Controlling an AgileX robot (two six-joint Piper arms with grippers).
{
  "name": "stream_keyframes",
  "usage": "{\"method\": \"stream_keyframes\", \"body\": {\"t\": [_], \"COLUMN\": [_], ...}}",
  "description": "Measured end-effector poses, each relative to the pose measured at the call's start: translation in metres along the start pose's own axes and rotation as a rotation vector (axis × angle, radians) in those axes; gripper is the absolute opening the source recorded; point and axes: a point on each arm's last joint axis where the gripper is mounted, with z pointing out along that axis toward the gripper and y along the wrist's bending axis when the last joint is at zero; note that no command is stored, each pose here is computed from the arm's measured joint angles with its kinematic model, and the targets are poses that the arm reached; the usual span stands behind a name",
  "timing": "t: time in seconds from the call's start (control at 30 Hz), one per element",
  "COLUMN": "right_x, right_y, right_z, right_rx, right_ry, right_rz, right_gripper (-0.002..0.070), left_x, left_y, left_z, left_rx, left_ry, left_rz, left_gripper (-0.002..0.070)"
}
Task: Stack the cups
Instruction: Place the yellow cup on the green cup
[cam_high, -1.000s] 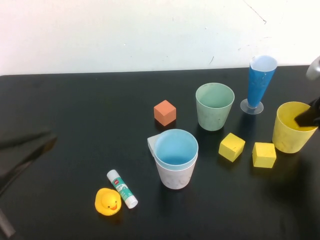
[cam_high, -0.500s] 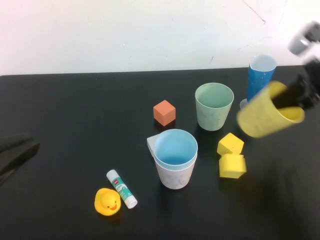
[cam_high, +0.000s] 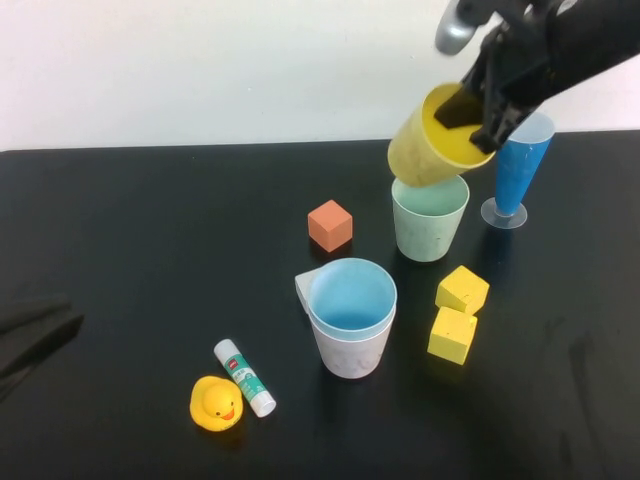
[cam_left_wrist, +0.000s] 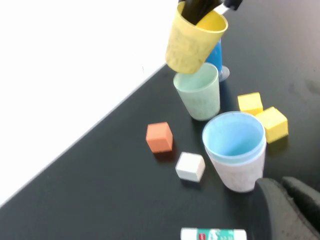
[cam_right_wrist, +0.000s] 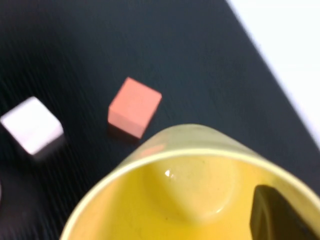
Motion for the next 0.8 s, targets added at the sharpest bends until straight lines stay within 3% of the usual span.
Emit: {"method": "stream_keyframes", "body": {"t": [0.17, 0.5, 0.6, 0.8], "right_x": [0.016, 0.026, 0.027, 0.017], "right_y": [-0.006, -0.006, -0.006, -0.009], "right_z": [0.031, 0.042, 0.045, 0.035], "right_rx": [-0.025, -0.053, -0.059, -0.049], "right_ry": [0.068, 0.125, 0.133, 0.126], "right_rz": [0.035, 0.070, 0.078, 0.050], "right_gripper": [0.0028, 0.0046, 0.0126, 0.0360], "left_x": [0.001, 0.001, 0.000, 0.000], "left_y": [0.000, 0.000, 0.000, 0.000], "left_z": [0.000, 0.000, 0.000, 0.000], "left_rx": [0.005, 0.004, 0.001, 0.000], "left_ry": [0.012, 0.007, 0.000, -0.003], "left_rz": [-0.016, -0.026, -0.027, -0.028], "left_gripper": [0.0002, 0.0002, 0.0002, 0.0002]}}
